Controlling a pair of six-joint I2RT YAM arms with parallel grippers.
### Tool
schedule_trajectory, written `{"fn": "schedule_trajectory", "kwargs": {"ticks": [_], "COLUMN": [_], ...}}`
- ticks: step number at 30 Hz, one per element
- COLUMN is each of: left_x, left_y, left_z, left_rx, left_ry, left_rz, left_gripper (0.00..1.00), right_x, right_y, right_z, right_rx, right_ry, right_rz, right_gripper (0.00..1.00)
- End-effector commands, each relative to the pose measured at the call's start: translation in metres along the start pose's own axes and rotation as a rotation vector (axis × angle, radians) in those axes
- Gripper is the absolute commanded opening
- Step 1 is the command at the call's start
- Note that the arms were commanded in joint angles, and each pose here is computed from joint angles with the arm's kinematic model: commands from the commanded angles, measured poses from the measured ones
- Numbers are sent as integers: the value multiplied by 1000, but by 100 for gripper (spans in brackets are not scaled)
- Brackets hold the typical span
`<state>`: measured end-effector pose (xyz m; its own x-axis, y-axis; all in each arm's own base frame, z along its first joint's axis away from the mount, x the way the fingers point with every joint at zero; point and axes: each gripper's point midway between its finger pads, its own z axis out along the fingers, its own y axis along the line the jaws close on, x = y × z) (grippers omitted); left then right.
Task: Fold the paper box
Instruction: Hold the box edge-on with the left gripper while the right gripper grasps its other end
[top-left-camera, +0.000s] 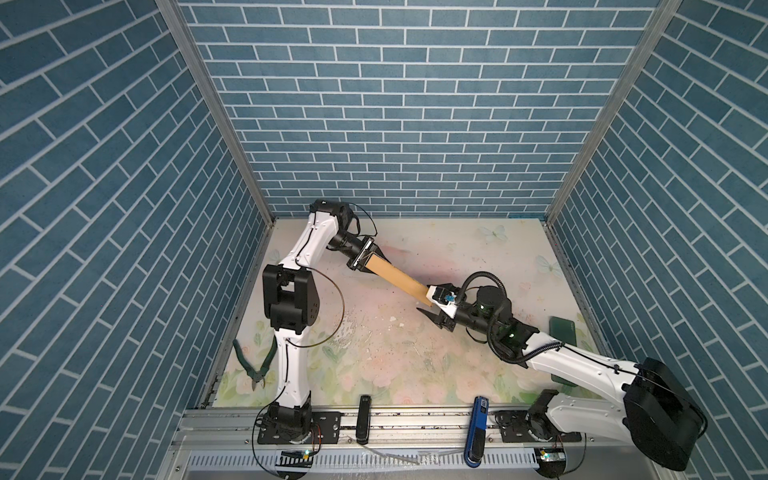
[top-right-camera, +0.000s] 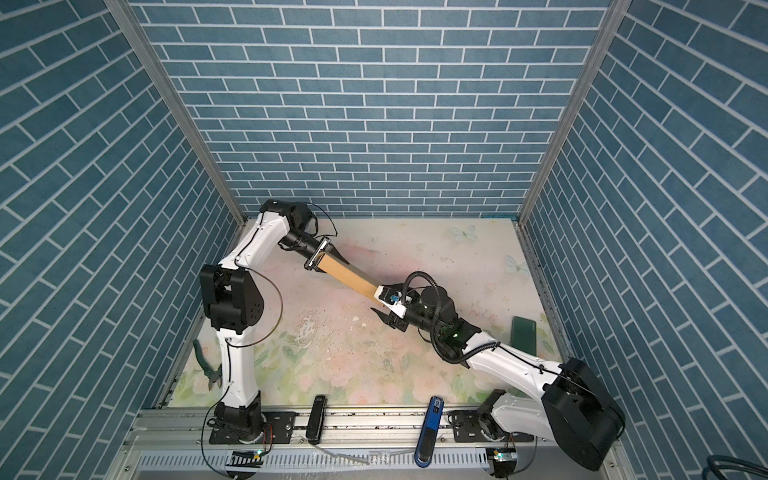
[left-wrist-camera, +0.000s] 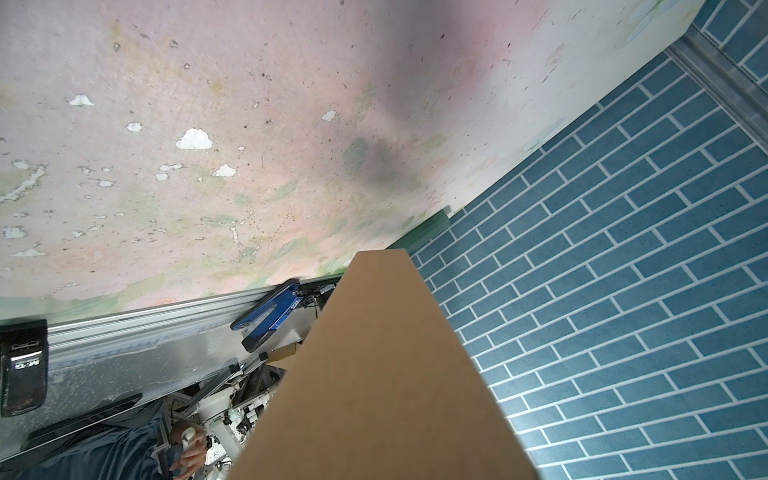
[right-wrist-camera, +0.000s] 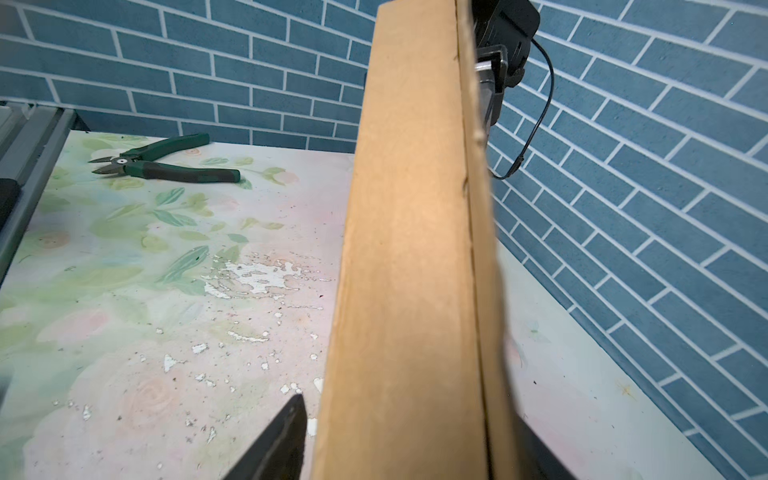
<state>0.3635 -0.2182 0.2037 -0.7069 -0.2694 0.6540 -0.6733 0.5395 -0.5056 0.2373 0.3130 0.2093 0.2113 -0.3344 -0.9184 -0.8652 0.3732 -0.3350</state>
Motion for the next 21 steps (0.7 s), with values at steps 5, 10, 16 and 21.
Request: {"fn": "schedule_trajectory", "kwargs": {"ticks": [5,10,16,21], "left_x": [14,16,16,15], "left_y": [-7,-7,-6,-6], "left_z": [-4,-5,-5,-4], "left_rx": [27,28,25,24], "left_ry": [13,11,12,11], "left_rz": [20,25,24,26], "left_gripper": [0,0,0,0], "right_x": [-33,-37,-45,-47], "right_y": [-16,-15,-14,-12], "right_z": [7,13,15,16], "right_rx": [69,54,41,32], "right_ry": [-112,-133,-162,-168], "right_rz": [-86,-84,-82,-79], "right_gripper": [66,66,64,59]}}
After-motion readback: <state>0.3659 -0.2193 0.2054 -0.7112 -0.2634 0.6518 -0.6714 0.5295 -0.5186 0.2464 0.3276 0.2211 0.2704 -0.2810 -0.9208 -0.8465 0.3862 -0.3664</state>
